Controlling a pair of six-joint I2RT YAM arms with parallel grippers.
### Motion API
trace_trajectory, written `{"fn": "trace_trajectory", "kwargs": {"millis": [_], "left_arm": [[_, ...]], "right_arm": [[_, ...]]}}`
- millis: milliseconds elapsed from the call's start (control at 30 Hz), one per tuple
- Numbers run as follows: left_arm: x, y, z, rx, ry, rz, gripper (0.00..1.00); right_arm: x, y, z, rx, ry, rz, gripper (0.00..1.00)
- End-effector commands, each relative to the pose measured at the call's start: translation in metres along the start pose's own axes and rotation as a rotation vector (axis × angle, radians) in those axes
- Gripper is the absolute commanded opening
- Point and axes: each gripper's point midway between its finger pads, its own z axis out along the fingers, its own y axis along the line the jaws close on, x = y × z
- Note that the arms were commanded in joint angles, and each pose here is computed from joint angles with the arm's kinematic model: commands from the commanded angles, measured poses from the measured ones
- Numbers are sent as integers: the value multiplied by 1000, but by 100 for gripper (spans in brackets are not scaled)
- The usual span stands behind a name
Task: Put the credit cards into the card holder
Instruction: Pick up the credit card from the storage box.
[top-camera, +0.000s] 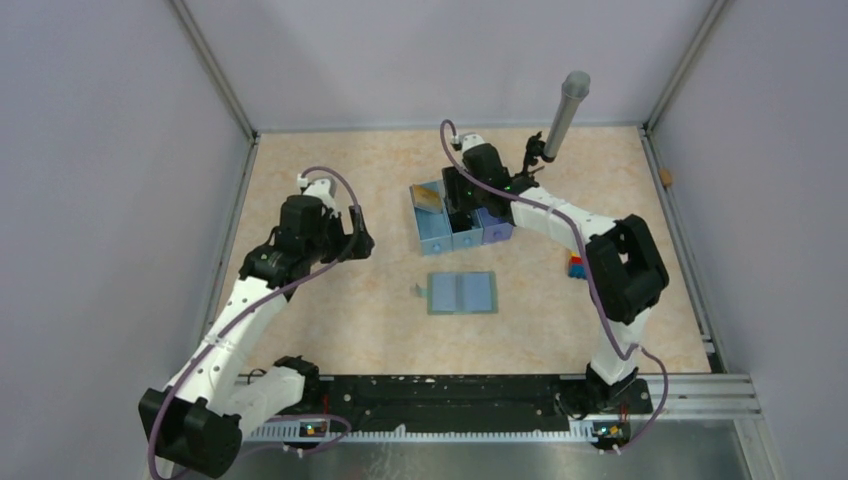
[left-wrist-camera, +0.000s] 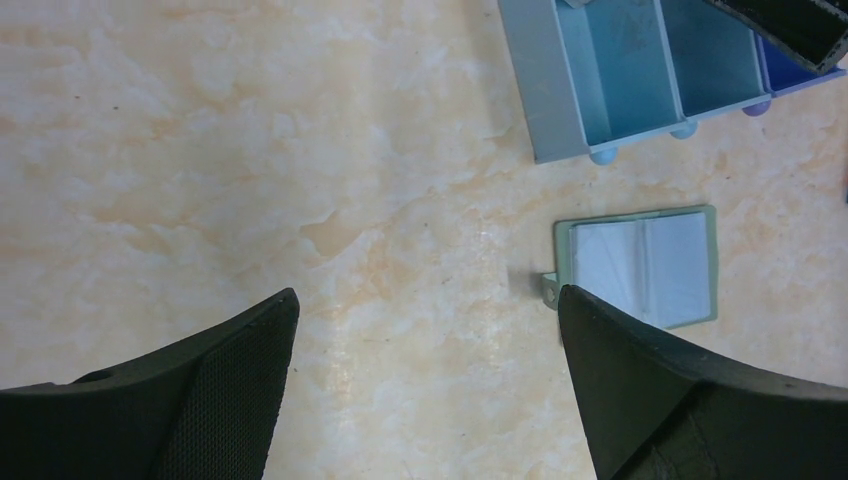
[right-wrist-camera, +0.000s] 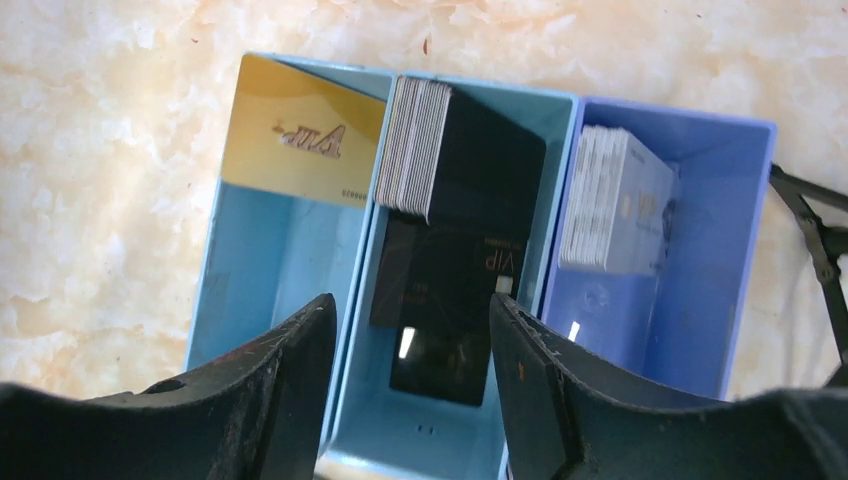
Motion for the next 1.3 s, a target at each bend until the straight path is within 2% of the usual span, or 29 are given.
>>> {"fn": "trace_trajectory", "kwargs": {"millis": [0,200,500,700,1000,1267], "left_arm": [[-25,15,-18,-87,-74,99,99],[-23,16,-13,-88,-76,99,99],[-15,14,-6,-67,-39,93,99],[-13,14,-4,-57,-28,93,99],[-13,17,-3,-65,-27,91,99],[-10,14,-2,-39,-12,90,99]], "right_arm": [[-20,2,20,-47,-9,-54,57],[-14,-2,46,-80,24,-46,57],[-19,1,64,-99,24,-21,64],[-15,7,77,-120,48,14,64],[-28,14,70,-149,19,35,55],[-34,15,63,-145,3,38,42]]}}
